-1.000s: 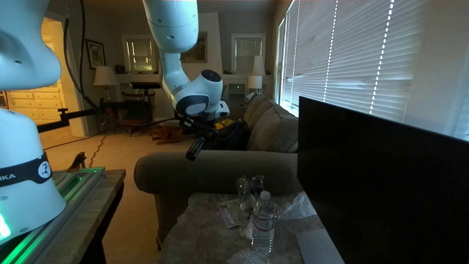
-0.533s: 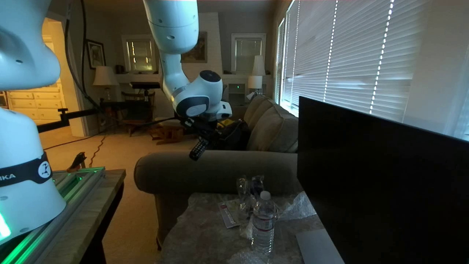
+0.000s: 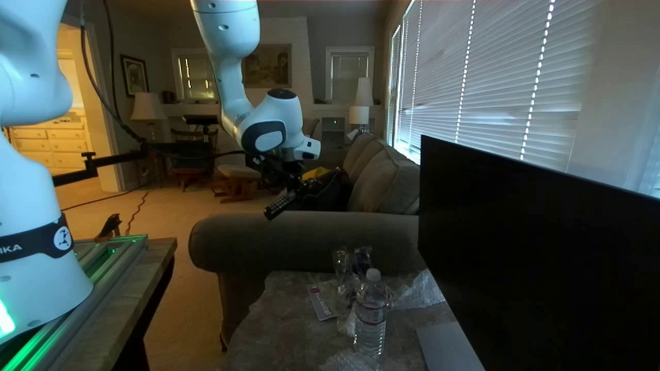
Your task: Put the remote on the couch
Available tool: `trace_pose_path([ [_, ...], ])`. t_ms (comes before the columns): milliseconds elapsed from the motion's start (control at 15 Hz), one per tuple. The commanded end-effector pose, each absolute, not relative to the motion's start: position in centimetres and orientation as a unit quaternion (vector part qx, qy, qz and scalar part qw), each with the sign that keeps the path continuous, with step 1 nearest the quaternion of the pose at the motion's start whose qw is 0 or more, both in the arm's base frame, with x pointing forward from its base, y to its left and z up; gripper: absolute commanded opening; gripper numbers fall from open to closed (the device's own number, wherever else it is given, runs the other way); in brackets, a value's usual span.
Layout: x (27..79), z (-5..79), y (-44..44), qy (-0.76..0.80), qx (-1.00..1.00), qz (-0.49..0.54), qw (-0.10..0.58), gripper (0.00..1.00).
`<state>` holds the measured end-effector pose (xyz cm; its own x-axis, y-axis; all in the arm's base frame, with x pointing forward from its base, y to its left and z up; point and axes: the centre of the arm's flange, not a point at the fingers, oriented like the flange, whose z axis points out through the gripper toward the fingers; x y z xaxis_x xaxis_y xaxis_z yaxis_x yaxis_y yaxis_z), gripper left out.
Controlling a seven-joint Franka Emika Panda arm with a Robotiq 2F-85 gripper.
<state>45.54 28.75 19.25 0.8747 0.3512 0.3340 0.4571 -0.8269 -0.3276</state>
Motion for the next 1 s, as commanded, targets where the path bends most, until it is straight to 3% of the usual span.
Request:
trace_pose_path([
  [0,42.9,20.1,31.2,-0.141,-0.971,-0.128,0.144,0.28],
  [400,42.2,20.5,31.4,-0.079,-0.979,-0.126,0.136,0.28],
  [467,41.8,20.4,32.0,-0.079,-0.98,-0.125,0.135,0.53],
  [800,42.4,20.3,31.1,-0.076,-0.98,-0.126,0.133,0.53],
  [867,42.4,20.3,31.1,-0.076,-0.98,-0.126,0.133,0.28],
  [933,42.5,20.2,31.6,-0.062,-0.981,-0.116,0.14,0.28],
])
